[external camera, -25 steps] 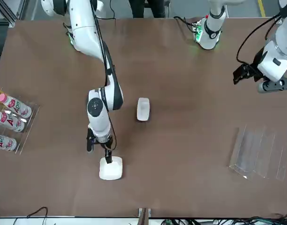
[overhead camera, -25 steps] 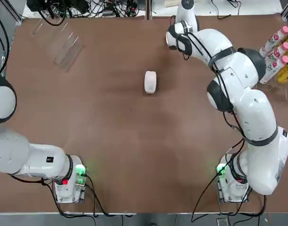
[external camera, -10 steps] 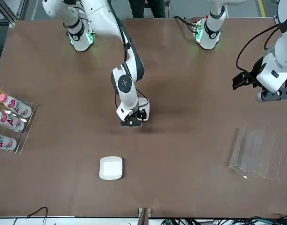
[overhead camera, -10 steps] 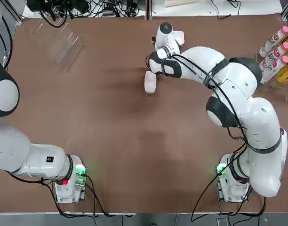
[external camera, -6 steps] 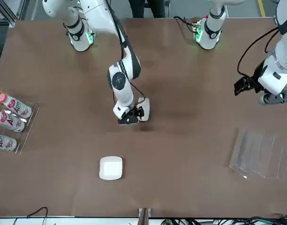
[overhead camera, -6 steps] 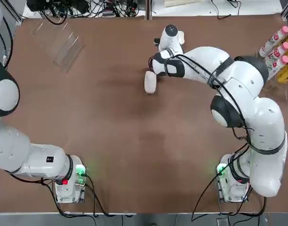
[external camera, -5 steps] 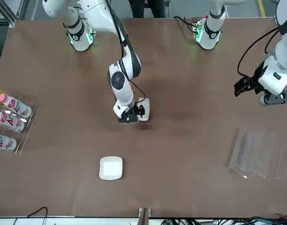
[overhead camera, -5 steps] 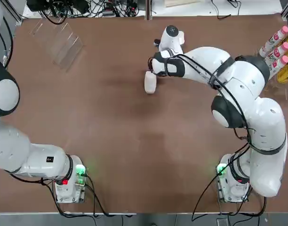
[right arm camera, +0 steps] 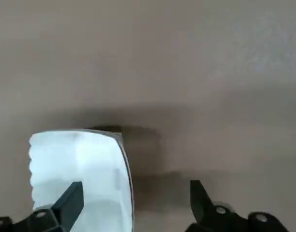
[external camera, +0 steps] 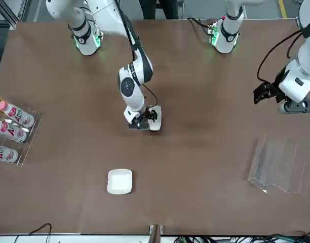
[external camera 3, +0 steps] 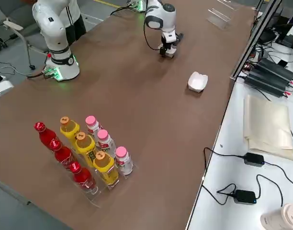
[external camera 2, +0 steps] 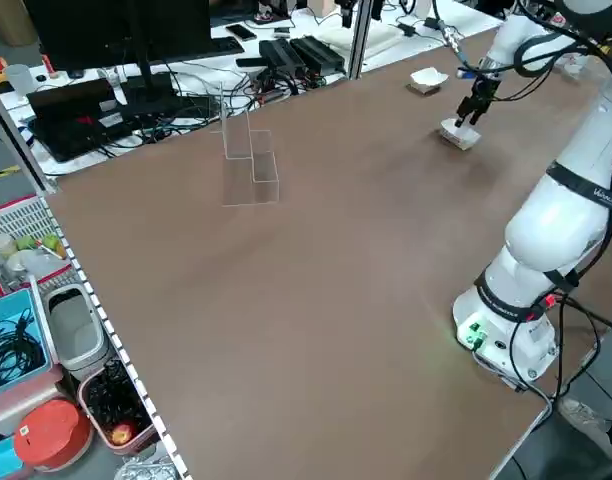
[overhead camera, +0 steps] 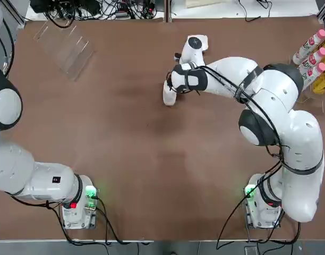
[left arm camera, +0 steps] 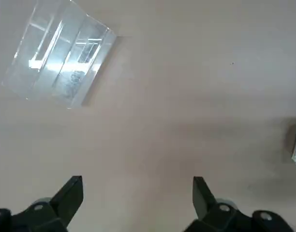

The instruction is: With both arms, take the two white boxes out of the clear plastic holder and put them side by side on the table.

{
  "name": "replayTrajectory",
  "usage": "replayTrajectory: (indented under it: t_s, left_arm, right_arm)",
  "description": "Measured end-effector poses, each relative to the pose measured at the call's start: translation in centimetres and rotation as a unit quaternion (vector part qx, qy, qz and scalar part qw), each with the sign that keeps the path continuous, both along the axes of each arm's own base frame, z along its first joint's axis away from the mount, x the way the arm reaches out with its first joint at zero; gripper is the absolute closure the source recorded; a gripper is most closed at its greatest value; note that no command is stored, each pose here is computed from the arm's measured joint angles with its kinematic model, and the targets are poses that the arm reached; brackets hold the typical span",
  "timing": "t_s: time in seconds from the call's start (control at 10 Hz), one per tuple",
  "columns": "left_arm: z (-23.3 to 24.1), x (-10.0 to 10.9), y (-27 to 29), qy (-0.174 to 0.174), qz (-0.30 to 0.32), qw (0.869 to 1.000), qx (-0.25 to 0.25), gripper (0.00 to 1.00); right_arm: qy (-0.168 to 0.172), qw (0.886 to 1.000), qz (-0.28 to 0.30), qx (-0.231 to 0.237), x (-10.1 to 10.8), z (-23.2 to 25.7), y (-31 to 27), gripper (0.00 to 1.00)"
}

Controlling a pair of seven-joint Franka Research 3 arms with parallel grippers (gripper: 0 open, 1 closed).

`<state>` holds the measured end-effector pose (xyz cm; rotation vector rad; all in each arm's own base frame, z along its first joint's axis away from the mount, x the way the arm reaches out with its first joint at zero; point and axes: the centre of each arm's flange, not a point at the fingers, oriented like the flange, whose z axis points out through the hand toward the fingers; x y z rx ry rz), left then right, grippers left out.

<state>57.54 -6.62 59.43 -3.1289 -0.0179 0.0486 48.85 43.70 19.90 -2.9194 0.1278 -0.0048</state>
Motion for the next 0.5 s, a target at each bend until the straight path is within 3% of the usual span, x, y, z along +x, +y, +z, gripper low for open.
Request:
replayTrajectory:
  t_s: [0.5]
  left_arm:
    - [1.3, 0.2, 1.0, -0.013, -0.002, 1.000, -0.004, 0.00]
  right_arm:
    - [-0.020, 0.999, -0.030, 0.036, -2.7, -1.6, 1.3, 0.10]
